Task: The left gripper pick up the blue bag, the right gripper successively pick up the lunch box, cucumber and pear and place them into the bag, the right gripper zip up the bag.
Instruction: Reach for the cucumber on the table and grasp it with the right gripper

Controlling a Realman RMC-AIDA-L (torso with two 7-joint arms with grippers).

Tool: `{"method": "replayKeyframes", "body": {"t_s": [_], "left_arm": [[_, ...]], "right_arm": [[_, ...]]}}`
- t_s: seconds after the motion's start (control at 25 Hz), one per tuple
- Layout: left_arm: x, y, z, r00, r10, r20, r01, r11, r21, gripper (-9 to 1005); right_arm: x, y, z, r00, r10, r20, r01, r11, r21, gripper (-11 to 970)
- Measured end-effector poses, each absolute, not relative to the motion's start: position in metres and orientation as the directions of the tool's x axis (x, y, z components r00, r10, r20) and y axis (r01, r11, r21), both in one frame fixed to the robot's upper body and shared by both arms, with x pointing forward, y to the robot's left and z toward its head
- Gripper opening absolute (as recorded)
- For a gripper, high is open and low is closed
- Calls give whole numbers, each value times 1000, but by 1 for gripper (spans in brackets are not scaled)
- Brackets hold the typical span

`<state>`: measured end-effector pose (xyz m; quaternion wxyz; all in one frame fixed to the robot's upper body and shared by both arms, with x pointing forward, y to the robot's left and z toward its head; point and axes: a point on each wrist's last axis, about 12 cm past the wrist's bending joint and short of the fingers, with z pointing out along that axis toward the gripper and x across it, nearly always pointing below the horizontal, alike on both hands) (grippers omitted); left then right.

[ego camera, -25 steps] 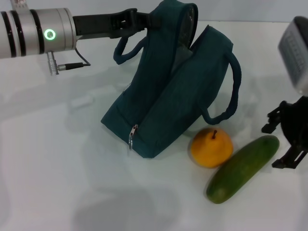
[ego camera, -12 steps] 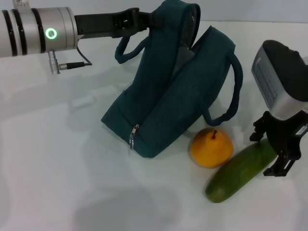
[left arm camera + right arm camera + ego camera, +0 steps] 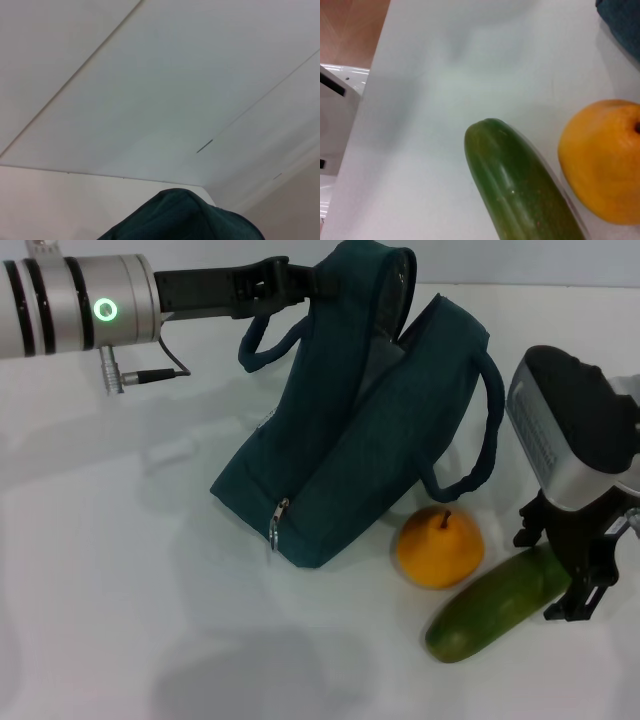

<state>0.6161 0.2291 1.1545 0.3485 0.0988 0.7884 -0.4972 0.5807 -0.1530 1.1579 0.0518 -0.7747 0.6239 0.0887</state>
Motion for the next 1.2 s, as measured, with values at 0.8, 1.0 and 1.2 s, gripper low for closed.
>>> {"method": "replayKeyframes", "body": {"t_s": [0.8, 1.0, 1.2], "left_arm": [[617, 229, 1156, -731, -188, -656, 511, 486, -709, 58], [617, 229, 1156, -730, -192, -656, 512, 483, -710, 58], [617, 229, 1157, -729, -192, -657, 512, 483, -710, 58]], "right_arm": [[578, -150, 1152, 187, -966, -177, -979, -198, 42, 773], [576, -148, 1150, 193, -968, -162, -978, -203, 45, 747], [577, -148, 1149, 193, -968, -159, -978, -202, 43, 634]]}}
